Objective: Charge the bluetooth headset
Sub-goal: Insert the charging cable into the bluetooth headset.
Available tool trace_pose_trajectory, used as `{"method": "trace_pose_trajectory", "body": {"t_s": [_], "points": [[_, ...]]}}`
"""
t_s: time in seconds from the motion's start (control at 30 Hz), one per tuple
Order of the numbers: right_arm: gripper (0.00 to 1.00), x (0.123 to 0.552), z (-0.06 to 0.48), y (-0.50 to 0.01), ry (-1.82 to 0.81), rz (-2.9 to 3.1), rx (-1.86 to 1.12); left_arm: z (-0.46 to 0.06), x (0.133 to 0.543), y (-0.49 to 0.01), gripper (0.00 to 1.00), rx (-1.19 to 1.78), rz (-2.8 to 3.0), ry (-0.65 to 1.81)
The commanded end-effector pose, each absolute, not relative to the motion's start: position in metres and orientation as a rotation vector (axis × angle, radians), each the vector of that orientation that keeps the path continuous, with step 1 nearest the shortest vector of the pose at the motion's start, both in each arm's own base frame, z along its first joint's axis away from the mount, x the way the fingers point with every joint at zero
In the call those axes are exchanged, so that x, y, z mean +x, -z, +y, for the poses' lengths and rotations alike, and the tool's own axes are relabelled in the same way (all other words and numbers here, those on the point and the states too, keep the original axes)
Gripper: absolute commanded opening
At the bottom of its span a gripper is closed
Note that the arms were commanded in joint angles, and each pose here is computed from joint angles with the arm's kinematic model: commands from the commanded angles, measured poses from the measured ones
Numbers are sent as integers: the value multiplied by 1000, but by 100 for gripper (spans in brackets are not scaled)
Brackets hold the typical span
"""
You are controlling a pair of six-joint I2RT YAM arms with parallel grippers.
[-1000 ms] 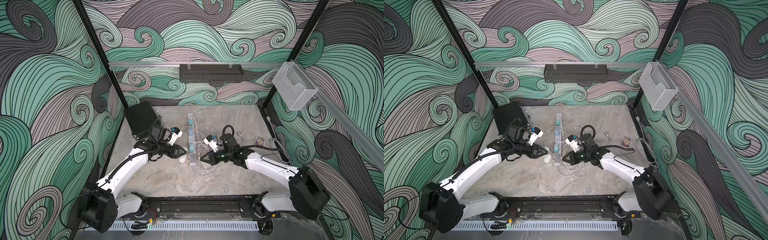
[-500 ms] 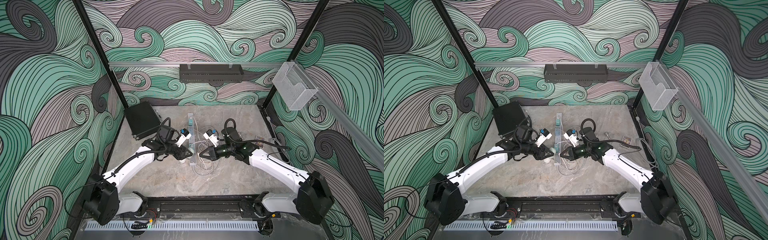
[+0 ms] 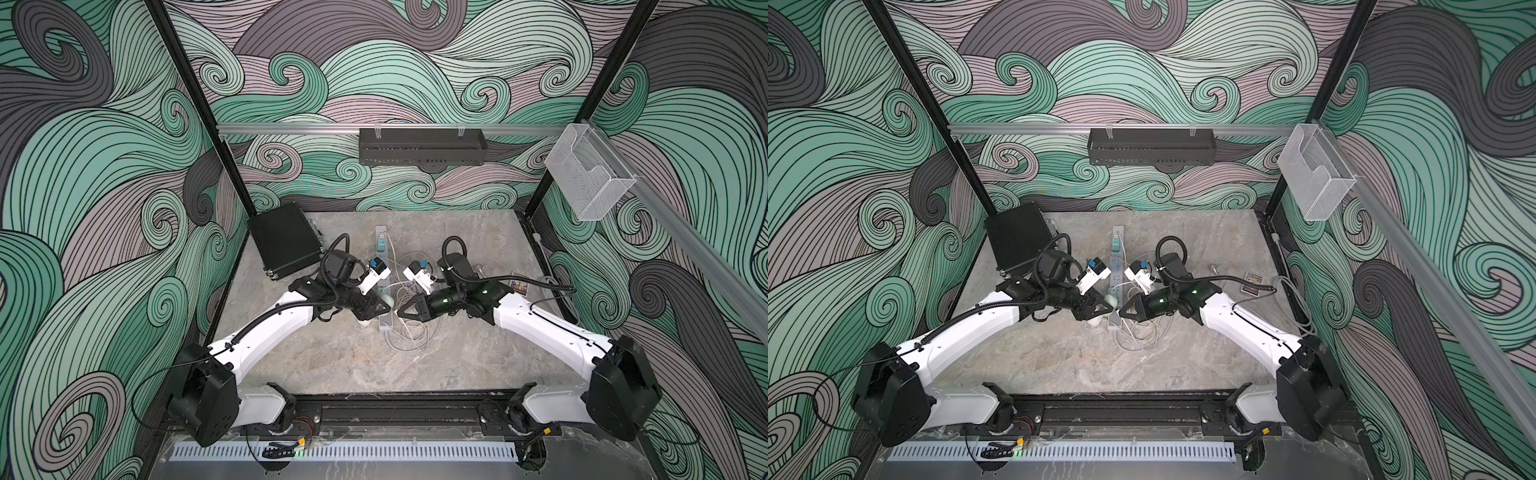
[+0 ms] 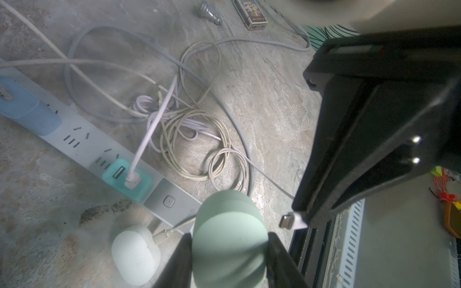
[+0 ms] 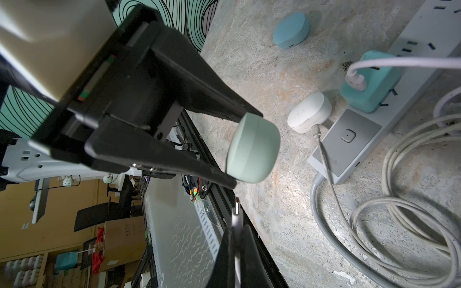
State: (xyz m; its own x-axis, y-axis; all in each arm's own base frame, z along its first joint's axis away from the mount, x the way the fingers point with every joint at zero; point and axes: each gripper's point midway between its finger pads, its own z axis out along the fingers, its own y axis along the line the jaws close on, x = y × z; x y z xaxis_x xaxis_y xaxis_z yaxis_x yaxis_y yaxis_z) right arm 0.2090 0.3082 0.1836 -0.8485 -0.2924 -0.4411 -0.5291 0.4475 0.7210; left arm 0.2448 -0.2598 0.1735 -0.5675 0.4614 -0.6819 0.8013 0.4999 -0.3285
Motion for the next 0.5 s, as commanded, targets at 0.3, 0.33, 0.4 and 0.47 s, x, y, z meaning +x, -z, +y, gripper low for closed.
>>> {"method": "trace_pose_trajectory", "body": {"t_s": [0.3,0.33,0.4,0.47], "points": [[0,210,312,-176,-1348,2502,-707,-269,249,-192,19,1069,2174,852],[0,210,312,-175,-1348,2502,-708,-270,248,-192,19,1072,2173,856],[0,210,313,-176,-1349,2500,-707,-271,247,-193,19,1074,2167,870],[0,210,313,-178,-1350,2493,-709,-272,244,-193,19,1084,2163,881]]}}
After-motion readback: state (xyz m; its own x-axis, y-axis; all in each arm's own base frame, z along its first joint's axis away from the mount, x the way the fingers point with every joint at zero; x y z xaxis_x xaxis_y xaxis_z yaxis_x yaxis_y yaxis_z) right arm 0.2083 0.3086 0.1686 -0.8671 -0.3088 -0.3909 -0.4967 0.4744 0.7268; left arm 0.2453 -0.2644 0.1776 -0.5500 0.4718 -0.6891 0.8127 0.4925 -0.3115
